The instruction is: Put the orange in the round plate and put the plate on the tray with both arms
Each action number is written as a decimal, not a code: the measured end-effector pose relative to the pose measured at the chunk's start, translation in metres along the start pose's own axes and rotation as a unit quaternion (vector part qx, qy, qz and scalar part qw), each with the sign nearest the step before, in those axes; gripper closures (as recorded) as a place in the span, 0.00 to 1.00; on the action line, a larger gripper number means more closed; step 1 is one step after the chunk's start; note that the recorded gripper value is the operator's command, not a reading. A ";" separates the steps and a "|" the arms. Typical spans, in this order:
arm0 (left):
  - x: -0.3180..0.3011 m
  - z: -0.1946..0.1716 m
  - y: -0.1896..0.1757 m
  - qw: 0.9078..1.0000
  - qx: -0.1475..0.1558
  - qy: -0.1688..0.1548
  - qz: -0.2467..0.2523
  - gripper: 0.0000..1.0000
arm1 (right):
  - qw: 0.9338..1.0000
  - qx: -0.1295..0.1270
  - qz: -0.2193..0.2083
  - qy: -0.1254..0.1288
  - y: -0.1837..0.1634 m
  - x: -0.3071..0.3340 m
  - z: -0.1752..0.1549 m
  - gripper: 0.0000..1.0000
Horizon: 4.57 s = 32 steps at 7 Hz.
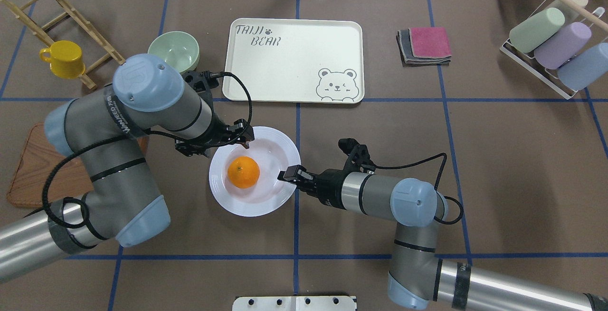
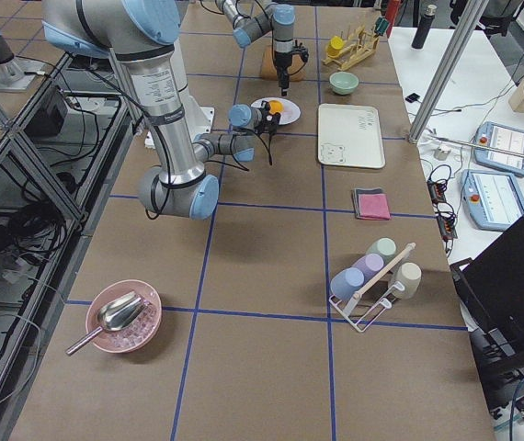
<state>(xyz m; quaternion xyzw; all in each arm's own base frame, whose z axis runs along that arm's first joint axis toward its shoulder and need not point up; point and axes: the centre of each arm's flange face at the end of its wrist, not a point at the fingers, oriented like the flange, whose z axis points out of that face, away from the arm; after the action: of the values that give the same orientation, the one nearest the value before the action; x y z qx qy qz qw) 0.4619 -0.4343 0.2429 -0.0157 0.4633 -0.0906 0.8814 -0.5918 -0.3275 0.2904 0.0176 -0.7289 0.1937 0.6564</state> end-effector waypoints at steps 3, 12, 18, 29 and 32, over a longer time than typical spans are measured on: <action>-0.060 -0.065 -0.045 0.999 0.006 0.019 0.025 0.08 | 1.000 0.002 0.004 -0.017 -0.002 -0.011 -0.003 1.00; -0.179 -0.103 -0.102 0.992 0.050 -0.032 0.113 0.08 | 0.944 0.262 0.157 -0.125 -0.138 -0.065 0.025 1.00; -0.187 -0.100 -0.104 0.991 0.049 -0.038 0.116 0.08 | 0.928 0.341 0.149 -0.031 -0.151 -0.063 0.063 0.82; -0.306 -0.123 -0.120 0.972 0.045 -0.093 0.209 0.03 | 0.935 0.058 -0.194 0.291 -0.289 -0.104 -0.206 0.00; -0.445 -0.157 -0.139 0.945 0.026 -0.147 0.291 0.02 | 0.843 -0.053 -0.330 0.421 -0.365 -0.060 -0.361 0.00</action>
<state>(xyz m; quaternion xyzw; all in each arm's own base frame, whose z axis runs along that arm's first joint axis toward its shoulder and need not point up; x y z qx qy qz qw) 0.0664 -0.4841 0.5313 0.1298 0.3103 0.1608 0.9279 -0.1384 -0.5685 0.3498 0.1393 -0.3428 -0.0848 0.9251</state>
